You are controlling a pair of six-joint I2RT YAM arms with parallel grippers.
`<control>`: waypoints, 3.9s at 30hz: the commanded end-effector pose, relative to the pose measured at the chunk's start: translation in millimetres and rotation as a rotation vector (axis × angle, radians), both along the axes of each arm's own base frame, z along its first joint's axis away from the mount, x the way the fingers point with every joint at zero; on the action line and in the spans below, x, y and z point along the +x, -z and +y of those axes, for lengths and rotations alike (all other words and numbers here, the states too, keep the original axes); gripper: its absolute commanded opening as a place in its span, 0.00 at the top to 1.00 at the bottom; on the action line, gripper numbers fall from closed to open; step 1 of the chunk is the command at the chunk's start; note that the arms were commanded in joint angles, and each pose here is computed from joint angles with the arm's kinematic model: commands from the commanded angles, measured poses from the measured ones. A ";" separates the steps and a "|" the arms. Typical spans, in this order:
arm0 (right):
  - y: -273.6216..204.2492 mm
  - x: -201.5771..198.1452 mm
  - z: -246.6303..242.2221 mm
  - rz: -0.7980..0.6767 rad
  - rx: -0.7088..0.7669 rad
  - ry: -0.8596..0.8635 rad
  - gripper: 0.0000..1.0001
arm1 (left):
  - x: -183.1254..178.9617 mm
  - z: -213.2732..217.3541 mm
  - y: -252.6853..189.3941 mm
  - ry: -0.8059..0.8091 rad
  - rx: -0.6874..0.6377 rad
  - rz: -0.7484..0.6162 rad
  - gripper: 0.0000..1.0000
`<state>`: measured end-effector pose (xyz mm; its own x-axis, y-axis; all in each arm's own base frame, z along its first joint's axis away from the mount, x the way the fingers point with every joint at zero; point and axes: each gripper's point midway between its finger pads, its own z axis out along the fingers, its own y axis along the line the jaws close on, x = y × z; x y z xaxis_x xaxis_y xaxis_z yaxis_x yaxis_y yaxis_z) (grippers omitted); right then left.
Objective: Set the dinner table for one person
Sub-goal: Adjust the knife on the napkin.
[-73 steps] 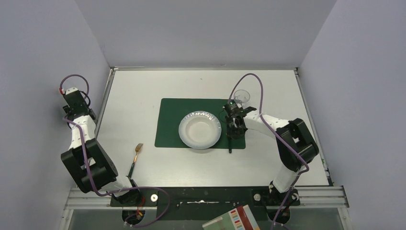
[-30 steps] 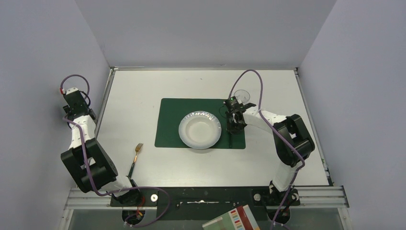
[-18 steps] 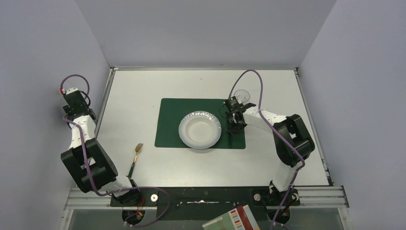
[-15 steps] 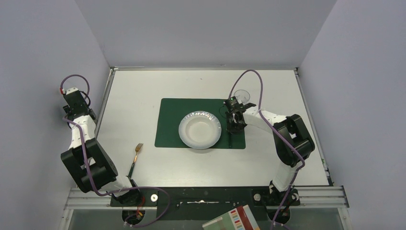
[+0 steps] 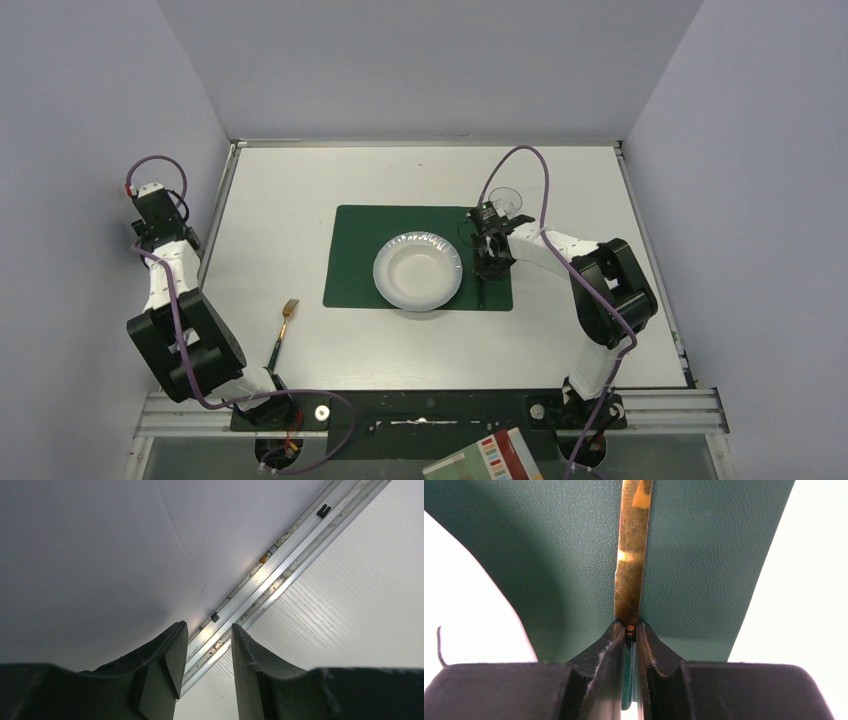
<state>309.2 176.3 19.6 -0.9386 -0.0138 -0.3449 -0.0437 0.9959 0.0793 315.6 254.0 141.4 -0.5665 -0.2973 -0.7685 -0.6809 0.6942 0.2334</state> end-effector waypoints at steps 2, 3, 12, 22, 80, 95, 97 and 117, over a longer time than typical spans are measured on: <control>-19.7 13.6 6.3 -0.053 0.037 0.011 0.91 | 12.3 5.8 -22.7 0.005 0.038 -0.056 0.63; -21.3 14.6 6.8 -0.057 0.040 0.011 0.90 | 12.5 5.7 -22.5 0.006 0.038 -0.056 0.63; -26.8 17.3 9.7 -0.058 0.048 0.001 0.78 | 12.4 6.1 -21.8 0.004 0.039 -0.056 0.63; -23.7 12.1 10.9 -0.035 0.058 -0.011 0.80 | 11.7 6.1 -22.6 0.004 0.040 -0.055 0.63; 0.5 -6.1 5.6 0.122 0.043 -0.102 0.96 | 7.3 9.8 -26.0 -0.017 0.059 -0.049 0.63; -5.1 2.2 10.0 0.098 0.061 -0.138 0.98 | 6.3 10.4 -25.5 -0.020 0.063 -0.044 0.63; -9.4 3.0 10.6 0.080 0.072 -0.137 0.94 | 6.0 11.0 -25.4 -0.021 0.063 -0.045 0.63; -24.6 8.6 9.2 0.060 0.059 -0.130 0.87 | 7.3 10.8 -24.5 -0.018 0.061 -0.044 0.63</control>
